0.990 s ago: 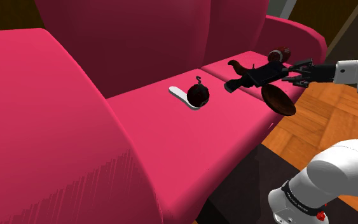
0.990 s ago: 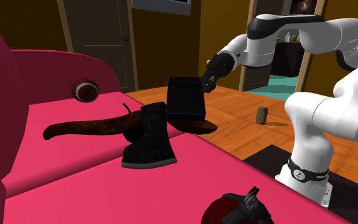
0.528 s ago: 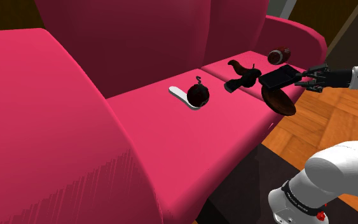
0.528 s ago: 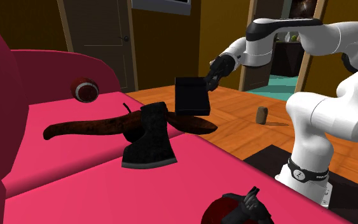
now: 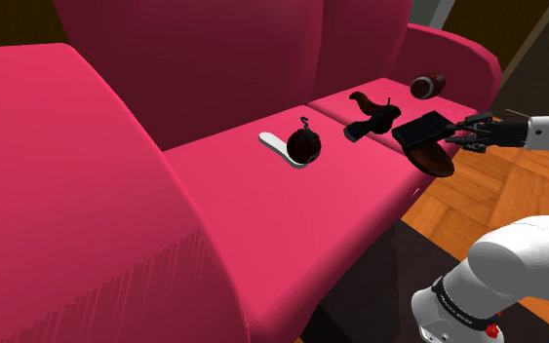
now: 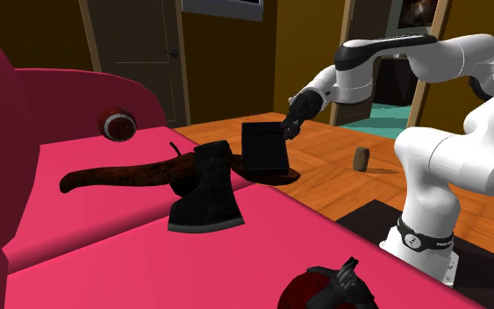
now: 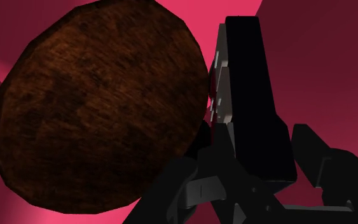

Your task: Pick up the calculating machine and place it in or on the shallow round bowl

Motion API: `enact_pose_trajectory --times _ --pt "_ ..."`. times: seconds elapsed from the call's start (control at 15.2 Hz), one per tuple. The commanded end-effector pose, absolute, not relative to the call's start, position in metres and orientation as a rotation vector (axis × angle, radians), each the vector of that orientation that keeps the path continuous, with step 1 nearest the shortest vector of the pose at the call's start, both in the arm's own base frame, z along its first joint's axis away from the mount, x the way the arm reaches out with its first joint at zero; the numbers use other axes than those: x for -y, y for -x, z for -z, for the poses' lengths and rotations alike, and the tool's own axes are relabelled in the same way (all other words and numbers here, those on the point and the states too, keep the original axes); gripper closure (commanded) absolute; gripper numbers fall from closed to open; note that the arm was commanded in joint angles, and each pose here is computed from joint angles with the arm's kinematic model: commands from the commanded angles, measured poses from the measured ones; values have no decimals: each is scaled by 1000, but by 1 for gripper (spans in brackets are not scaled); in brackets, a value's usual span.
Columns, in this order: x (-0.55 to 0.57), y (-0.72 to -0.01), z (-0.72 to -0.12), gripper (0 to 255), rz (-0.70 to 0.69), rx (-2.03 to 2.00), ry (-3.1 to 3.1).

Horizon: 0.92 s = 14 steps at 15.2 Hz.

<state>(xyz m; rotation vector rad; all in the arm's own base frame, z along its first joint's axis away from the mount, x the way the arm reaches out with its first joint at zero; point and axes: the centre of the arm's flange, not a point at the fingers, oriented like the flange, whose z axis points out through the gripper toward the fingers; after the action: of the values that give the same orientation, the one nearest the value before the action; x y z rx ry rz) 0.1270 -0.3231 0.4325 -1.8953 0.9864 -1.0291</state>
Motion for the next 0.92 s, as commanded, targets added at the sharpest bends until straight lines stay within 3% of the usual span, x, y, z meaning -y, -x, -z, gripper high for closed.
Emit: enact_pose_trajectory --times 0.0,0.79,0.86 --pt "323 -127 -422 255 1030 -986 1895" --pt "323 -127 -398 255 1030 -986 1895" --pt "323 -127 -398 0 1030 -986 1895"
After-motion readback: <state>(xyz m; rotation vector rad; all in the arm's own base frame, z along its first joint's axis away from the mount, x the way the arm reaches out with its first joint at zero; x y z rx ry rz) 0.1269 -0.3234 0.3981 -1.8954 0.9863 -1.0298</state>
